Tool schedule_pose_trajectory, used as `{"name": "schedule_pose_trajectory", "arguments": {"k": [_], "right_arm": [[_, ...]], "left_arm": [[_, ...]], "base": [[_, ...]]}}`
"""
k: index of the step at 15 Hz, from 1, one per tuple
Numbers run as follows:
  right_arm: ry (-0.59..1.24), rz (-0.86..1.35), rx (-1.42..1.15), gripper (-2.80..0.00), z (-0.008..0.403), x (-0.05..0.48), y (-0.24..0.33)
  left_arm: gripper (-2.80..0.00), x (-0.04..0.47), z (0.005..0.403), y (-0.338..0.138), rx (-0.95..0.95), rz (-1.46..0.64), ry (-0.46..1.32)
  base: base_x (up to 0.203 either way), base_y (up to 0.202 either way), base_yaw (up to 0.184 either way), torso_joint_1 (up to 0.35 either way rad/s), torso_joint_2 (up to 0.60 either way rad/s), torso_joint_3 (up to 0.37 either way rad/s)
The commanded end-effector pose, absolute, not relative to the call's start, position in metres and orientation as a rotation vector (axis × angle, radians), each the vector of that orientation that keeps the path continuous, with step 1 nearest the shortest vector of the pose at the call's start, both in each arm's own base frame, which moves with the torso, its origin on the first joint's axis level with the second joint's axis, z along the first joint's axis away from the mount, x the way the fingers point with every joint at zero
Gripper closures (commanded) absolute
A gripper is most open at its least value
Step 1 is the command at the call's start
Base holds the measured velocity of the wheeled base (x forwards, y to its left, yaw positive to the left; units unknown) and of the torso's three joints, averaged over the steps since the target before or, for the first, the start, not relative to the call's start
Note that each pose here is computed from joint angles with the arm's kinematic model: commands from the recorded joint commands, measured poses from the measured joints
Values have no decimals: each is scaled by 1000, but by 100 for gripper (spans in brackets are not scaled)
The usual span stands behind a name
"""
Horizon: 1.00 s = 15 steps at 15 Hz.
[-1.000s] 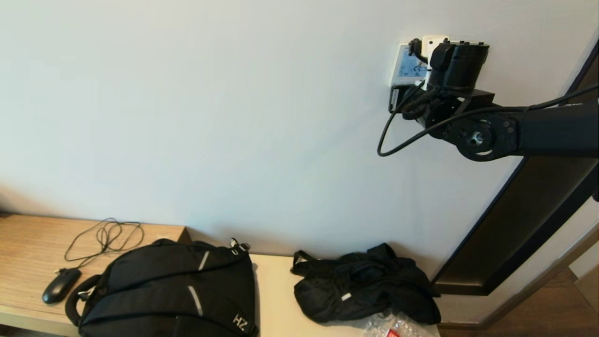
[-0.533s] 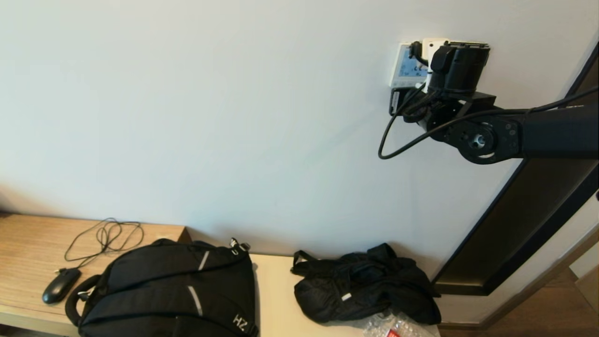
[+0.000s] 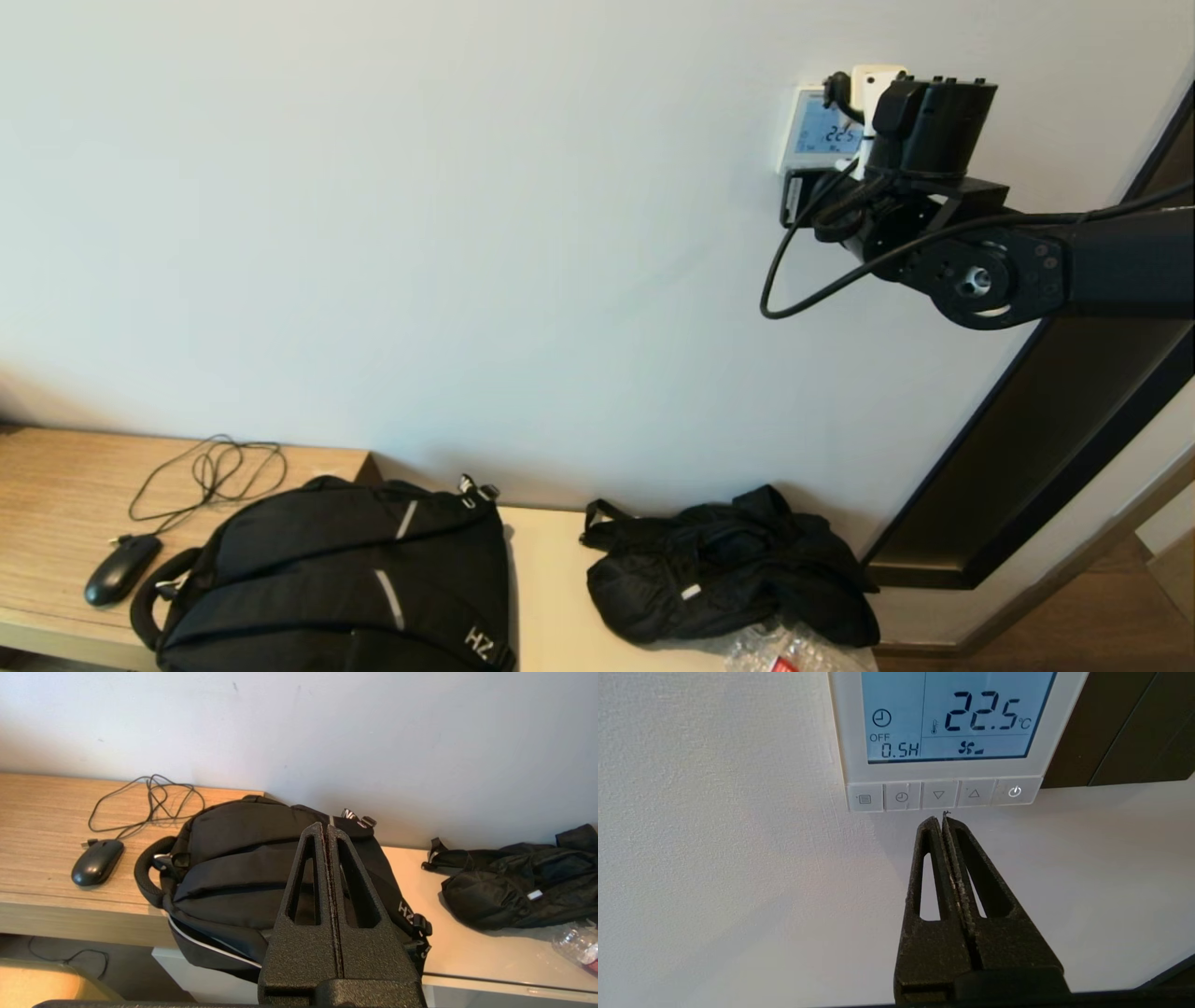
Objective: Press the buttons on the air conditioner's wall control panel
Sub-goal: Press the temperature decrease button
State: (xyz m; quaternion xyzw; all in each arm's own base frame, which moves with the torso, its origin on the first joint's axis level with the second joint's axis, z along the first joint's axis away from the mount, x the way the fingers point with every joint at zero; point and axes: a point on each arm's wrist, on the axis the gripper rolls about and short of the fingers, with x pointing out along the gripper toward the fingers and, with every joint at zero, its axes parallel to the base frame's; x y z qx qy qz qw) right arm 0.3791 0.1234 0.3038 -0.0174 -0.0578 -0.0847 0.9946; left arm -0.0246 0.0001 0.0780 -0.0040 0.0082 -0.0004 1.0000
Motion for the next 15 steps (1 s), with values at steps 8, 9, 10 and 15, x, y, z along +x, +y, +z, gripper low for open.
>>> {"name": "schedule_pose_trajectory", "arguments": {"k": [8, 9, 10, 15], "right_arm": [[-116, -180, -37, 0, 299, 395, 125], [-116, -180, -37, 0, 299, 396, 125], [-118, -182, -37, 0, 299, 396, 125], [-122, -180, -34, 0, 302, 393, 124]], "left_arm": [[0, -25, 78, 0, -9, 0, 17], [0, -25, 78, 0, -8, 0, 17], [0, -25, 78, 0, -9, 0, 15], [0, -25, 78, 0, -9, 0, 16]], "base": [[0, 0, 0, 0, 0, 0], [0, 0, 0, 0, 0, 0], [0, 0, 0, 0, 0, 0], [0, 0, 0, 0, 0, 0]]}}
